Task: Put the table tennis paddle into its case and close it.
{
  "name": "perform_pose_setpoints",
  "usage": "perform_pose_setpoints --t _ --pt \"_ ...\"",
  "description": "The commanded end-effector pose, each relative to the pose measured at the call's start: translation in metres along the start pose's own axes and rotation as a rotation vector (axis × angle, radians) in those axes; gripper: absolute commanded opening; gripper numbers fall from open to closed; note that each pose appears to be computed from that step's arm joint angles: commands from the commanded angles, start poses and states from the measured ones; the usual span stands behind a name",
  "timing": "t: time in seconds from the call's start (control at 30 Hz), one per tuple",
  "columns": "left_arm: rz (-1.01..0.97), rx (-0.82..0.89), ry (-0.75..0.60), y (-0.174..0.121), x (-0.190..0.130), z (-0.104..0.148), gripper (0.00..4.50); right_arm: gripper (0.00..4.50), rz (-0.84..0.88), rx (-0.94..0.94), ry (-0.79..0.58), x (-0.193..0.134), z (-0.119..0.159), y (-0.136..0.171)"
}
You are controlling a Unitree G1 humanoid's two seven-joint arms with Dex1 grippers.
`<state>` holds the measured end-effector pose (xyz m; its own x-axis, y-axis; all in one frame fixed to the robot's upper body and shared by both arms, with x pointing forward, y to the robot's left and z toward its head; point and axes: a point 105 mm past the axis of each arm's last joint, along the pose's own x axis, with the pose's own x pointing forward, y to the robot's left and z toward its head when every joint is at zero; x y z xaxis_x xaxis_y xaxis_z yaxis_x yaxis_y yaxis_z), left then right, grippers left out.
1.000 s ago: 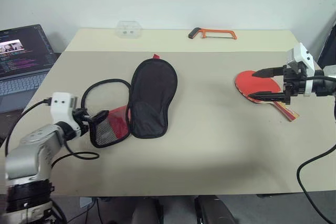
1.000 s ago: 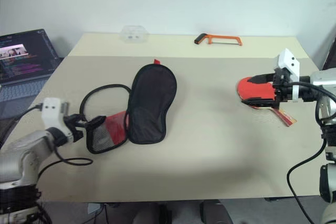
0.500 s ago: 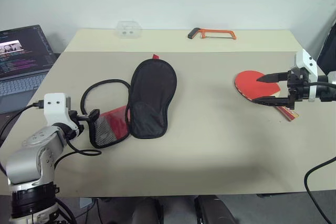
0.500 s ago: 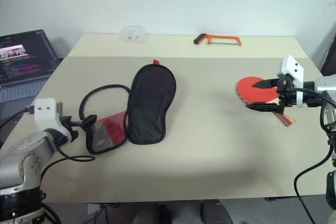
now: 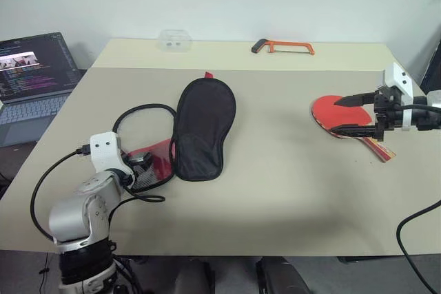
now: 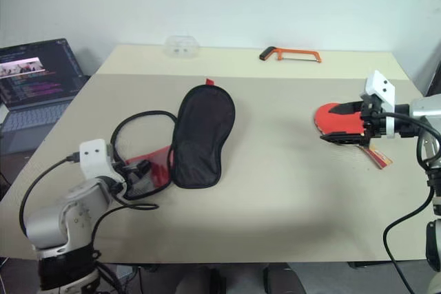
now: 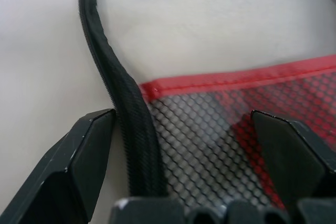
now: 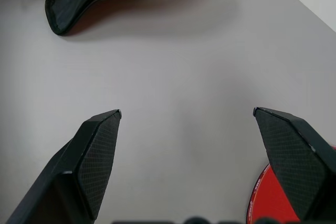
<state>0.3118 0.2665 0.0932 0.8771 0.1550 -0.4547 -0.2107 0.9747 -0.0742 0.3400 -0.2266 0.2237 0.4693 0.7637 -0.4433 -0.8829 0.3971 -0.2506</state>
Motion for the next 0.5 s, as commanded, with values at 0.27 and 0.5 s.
perform_pose_setpoints --t 0.27,0.5 --pt "-0.024 -0.016 -0.004 -0.014 -0.001 0.001 1.49 4.50 -0.009 -0.053 -0.030 -0.001 0.013 -0.002" --pt "-0.110 -0.046 -0.133 -0.042 -0.002 0.037 0.01 4.50 -0.010 -0.063 -0.038 -0.001 0.016 -0.003"
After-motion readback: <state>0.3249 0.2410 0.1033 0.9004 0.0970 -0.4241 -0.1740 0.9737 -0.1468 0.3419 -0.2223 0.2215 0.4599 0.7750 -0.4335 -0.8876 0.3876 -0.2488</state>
